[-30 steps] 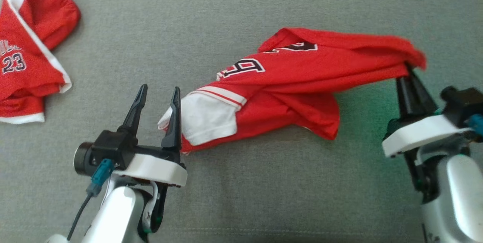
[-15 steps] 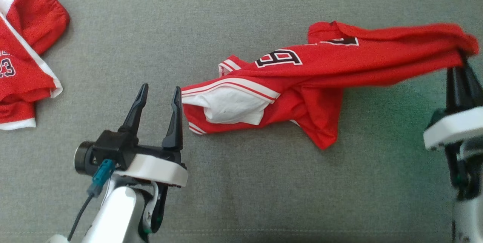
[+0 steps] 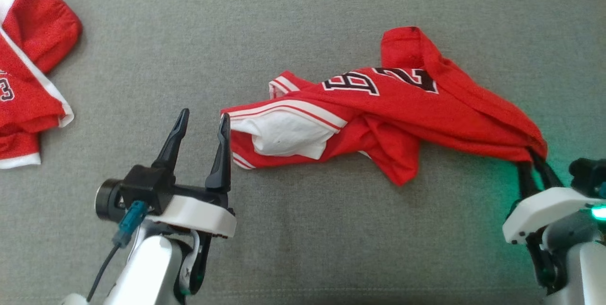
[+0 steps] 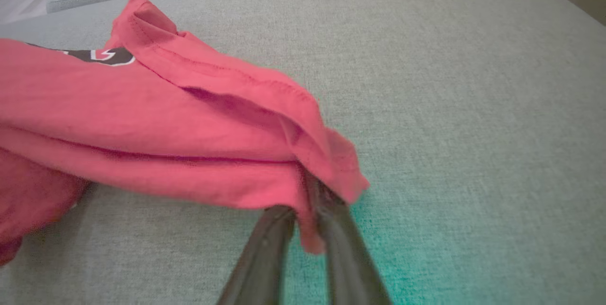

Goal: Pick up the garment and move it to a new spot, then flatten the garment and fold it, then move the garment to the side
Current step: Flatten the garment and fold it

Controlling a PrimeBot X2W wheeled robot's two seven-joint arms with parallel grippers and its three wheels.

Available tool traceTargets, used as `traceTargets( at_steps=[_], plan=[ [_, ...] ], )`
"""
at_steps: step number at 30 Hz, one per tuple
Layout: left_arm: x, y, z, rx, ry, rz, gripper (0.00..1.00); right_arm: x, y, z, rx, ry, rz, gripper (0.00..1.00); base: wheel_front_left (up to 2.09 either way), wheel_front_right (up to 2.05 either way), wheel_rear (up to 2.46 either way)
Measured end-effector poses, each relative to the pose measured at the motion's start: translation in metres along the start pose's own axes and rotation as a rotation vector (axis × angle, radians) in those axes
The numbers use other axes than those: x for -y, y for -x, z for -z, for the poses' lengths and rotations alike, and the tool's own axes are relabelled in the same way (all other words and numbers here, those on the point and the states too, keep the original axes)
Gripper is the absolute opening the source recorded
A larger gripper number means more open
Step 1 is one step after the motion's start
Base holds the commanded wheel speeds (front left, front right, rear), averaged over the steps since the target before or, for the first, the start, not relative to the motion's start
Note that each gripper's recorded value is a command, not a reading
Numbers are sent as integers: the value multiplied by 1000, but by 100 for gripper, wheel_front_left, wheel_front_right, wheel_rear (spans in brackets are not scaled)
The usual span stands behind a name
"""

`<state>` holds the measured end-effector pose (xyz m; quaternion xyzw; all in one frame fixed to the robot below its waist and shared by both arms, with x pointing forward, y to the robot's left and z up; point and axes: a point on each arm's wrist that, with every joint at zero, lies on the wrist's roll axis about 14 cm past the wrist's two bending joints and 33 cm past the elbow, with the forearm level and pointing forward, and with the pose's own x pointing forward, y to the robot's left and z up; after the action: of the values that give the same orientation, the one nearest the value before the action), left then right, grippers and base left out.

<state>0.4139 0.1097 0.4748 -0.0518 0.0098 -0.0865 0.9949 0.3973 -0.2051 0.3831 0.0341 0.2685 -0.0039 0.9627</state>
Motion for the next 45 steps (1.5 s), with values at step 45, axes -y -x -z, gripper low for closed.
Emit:
traceTargets(
  at_steps=[45],
  plan=[
    [-4, 31, -12, 5, -30, -17, 100, -62, 37, -62, 285, 61, -177, 100, 0, 0, 0]
  ],
)
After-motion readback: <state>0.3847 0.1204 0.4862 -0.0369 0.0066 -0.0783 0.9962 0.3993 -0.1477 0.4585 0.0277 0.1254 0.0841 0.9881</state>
